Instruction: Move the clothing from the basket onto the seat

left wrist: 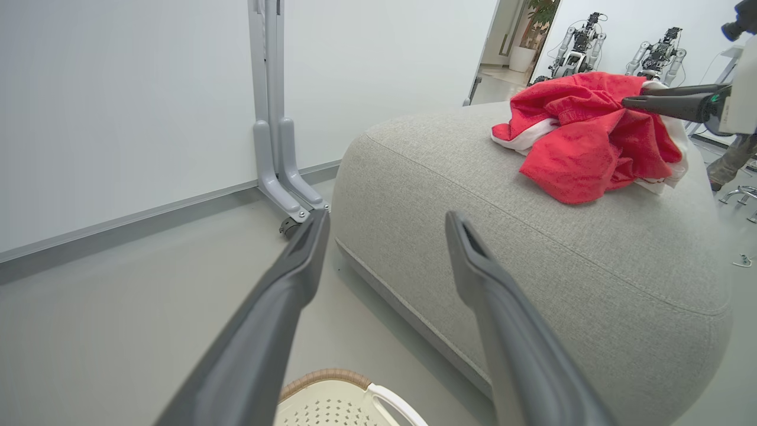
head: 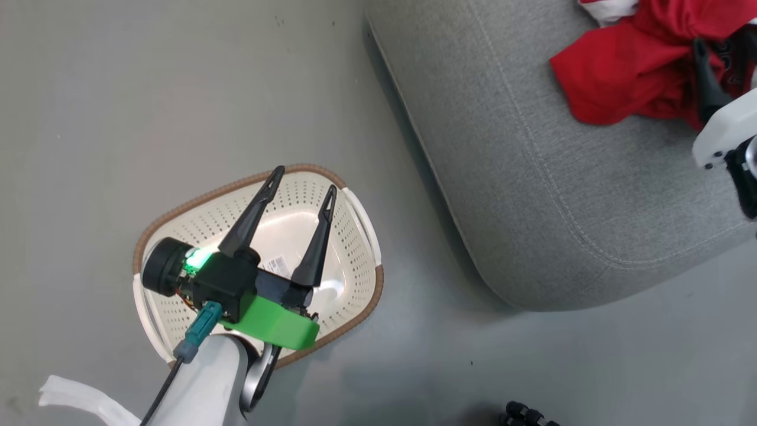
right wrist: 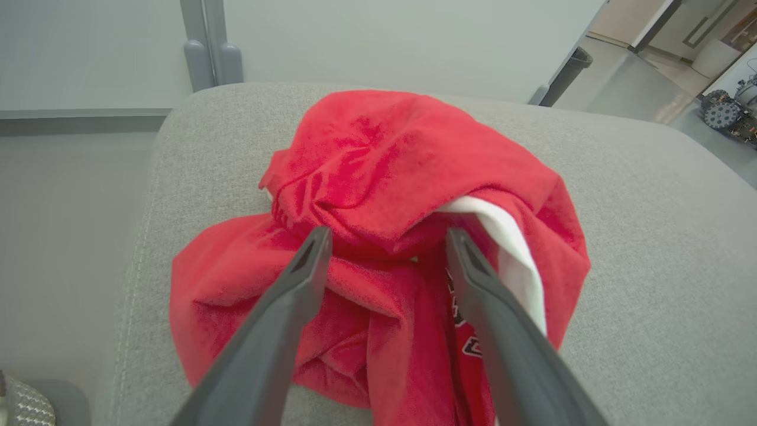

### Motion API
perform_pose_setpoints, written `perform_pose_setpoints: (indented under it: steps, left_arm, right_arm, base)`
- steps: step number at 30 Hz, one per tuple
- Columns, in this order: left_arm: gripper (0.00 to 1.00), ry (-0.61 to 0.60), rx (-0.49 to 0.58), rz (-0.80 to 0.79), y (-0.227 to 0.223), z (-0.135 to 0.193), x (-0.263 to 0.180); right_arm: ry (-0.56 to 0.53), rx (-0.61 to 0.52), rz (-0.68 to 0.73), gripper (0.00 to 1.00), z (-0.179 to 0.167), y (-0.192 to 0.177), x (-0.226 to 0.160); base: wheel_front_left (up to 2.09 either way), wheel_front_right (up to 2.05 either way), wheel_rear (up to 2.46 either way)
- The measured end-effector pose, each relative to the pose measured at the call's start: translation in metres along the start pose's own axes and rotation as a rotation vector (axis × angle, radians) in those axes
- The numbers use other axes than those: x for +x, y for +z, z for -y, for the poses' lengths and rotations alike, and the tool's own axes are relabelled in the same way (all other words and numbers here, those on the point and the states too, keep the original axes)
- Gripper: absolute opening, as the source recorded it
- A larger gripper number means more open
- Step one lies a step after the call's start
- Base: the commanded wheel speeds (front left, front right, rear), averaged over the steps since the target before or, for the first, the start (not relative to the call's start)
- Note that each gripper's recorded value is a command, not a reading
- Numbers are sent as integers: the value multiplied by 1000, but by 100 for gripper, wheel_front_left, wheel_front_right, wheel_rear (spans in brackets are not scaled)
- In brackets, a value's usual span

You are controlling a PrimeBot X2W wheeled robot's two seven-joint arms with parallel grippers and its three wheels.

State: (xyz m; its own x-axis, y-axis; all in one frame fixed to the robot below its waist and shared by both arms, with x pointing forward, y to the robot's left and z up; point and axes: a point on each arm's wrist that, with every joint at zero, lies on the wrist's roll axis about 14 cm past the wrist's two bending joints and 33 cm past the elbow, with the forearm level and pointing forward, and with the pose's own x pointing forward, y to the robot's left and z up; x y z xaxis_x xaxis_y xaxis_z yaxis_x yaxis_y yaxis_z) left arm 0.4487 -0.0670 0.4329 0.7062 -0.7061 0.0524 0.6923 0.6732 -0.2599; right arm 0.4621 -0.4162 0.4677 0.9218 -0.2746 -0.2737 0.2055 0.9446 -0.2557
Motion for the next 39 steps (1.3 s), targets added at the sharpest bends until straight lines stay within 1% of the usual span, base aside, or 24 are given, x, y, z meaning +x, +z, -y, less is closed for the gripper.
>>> perform_pose_setpoints:
  steps: [4, 8, 13, 17, 20, 23, 30, 33, 39]
  left_arm:
    - [100, 5, -1, 21, 15, 9, -5]
    - [100, 10, 13, 41, 28, 17, -10]
    - [100, 14, 29, 61, 42, 26, -18]
    - [100, 13, 44, 72, 51, 34, -25]
    - [100, 5, 54, 85, 58, 41, -28]
    - [100, -1, 60, 92, 62, 47, -31]
    - [100, -7, 61, 97, 66, 57, -36]
    - [100, -10, 62, 95, 66, 60, -39]
    - [100, 6, 69, 104, 71, 60, -45]
  right_arm:
    - [61, -36, 57, 100, -10, 18, -16]
    - [94, -44, 131, 100, -13, 39, -36]
    - [72, 31, 278, 100, -1, 79, -61]
    - [60, 54, 402, 100, 7, 109, -86]
    - [53, 52, 478, 100, 9, 124, -106]
    - [34, 71, 547, 100, 13, 135, -126]
    - [16, 97, 673, 100, 6, 148, -170]
    - [20, 93, 691, 100, -2, 144, -185]
    - [12, 153, 729, 100, -15, 139, -208]
  base:
    - [0, 0, 0]
    - [0, 0, 0]
    - [0, 0, 0]
    - [0, 0, 0]
    - [0, 0, 0]
    - [0, 0, 0]
    - [0, 0, 0]
    - [0, 0, 0]
    - [0, 0, 0]
